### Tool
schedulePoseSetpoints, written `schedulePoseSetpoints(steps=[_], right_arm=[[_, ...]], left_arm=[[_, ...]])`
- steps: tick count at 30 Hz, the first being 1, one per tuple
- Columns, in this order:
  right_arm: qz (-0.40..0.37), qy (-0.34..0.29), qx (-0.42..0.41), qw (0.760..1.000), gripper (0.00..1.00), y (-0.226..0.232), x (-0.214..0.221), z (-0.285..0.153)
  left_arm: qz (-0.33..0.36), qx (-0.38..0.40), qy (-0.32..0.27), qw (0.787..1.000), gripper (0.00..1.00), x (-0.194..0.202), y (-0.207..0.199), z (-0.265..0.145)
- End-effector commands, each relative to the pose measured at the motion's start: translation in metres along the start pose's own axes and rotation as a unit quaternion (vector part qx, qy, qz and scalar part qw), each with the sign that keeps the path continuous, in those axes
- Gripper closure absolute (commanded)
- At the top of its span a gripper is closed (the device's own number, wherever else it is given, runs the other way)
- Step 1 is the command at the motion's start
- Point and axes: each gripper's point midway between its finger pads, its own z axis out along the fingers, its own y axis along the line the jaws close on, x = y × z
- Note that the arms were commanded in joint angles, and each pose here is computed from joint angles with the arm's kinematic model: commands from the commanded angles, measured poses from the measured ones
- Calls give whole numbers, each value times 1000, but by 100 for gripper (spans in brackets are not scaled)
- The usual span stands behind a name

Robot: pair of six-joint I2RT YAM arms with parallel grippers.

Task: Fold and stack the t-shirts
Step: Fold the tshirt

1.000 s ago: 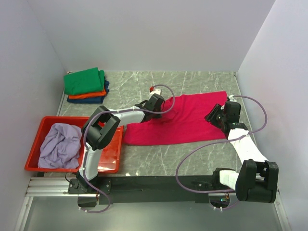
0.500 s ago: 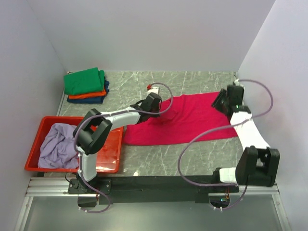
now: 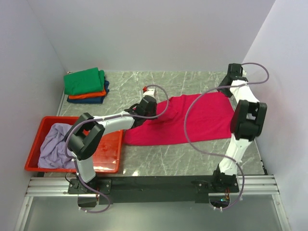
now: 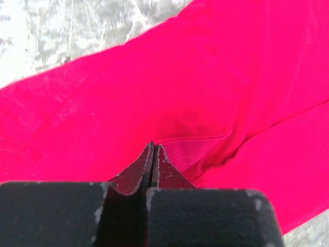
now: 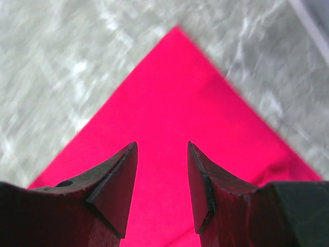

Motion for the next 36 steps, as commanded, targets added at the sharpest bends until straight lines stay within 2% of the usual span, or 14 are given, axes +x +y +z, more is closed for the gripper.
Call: schedulePoseSetpoints(steps=[1,5,7,14,36], right_arm=[[14,-8,27,1000,49,-11,-33,14],[24,23,42,999,50,-21,-34,57],[31,18,38,999,50,-22,-46,64],[35,37,42,998,50,-19,-44,99],[17,61,11,998,50,-1,-35,118]], left_arm=[[-23,37,-33,999,100,-23,-15,-16],[-27,41,-37,998,100,-24,-13,-25],[-27,38,-39,998,100,-24,-11,-28],[-30,33,-43,998,100,-24,-6,-38],[-30,14,-67,997,100,-38,6,-64]])
